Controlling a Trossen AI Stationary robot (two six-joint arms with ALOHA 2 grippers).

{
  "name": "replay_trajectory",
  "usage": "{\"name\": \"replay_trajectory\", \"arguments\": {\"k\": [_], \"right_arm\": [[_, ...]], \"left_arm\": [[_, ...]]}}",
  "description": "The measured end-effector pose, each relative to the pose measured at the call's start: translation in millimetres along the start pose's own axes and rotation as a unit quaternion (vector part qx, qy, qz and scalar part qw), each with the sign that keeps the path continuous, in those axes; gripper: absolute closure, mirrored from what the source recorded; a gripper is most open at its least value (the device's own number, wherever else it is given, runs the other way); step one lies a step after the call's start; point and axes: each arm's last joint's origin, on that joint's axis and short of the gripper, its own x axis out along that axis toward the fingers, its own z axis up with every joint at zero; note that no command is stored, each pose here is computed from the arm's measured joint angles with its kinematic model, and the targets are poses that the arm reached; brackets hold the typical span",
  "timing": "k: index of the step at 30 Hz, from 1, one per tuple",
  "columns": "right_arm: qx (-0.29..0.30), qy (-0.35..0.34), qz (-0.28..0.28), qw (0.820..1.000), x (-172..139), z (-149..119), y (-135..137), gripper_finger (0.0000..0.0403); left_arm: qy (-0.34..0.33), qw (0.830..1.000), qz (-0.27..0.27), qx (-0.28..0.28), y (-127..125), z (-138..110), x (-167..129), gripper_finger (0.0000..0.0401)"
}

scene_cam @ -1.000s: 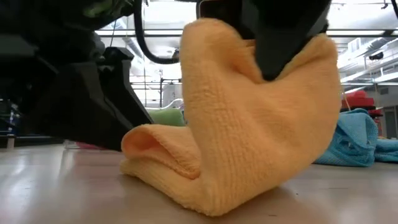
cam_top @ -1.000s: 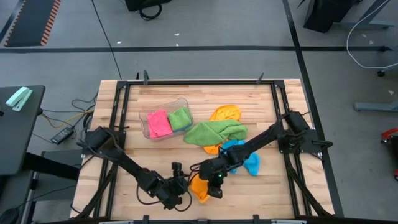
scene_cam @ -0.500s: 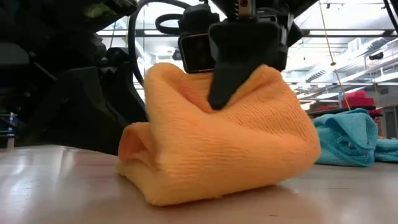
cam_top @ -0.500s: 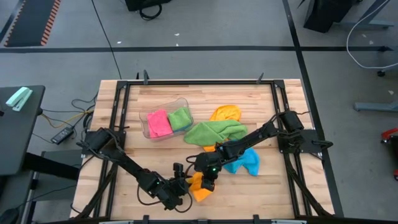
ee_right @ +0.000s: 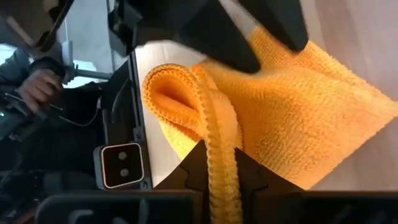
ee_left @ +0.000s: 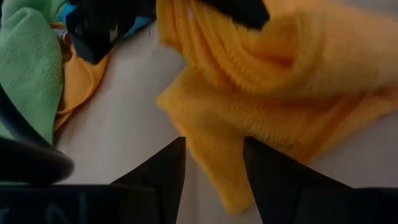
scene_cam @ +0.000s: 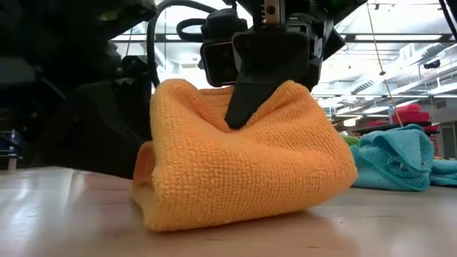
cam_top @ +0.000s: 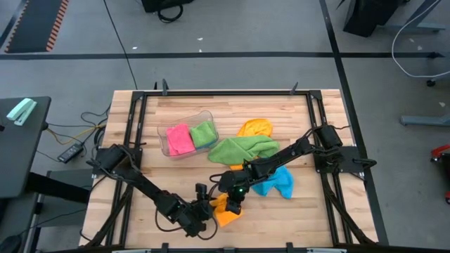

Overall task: Fold microfiber towels
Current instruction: Fold the bottom yellow microfiber towel

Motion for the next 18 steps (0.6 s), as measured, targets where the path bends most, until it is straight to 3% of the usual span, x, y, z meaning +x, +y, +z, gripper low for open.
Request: {"name": "replay_trajectory", "arguments": {"k": [7, 12, 18], "right_arm": [[-0.008, 0.003, -0.004, 1.000, 0, -1, 0, 0.0364], [-0.015, 0.003, -0.005, 1.000, 0, -1, -1, 0.0364], [-0.017, 0.003, -0.005, 1.000, 0, -1, -1, 0.0364]], "left_arm": [[-0.003, 1.000, -0.002, 0.017, 4, 8, -25, 0.0229], [-0.026, 0.999, -0.045, 0.004, -3, 15, -48, 0.0229], [-0.056, 0.993, -0.089, -0.049, -17, 17, -46, 0.0229]]}}
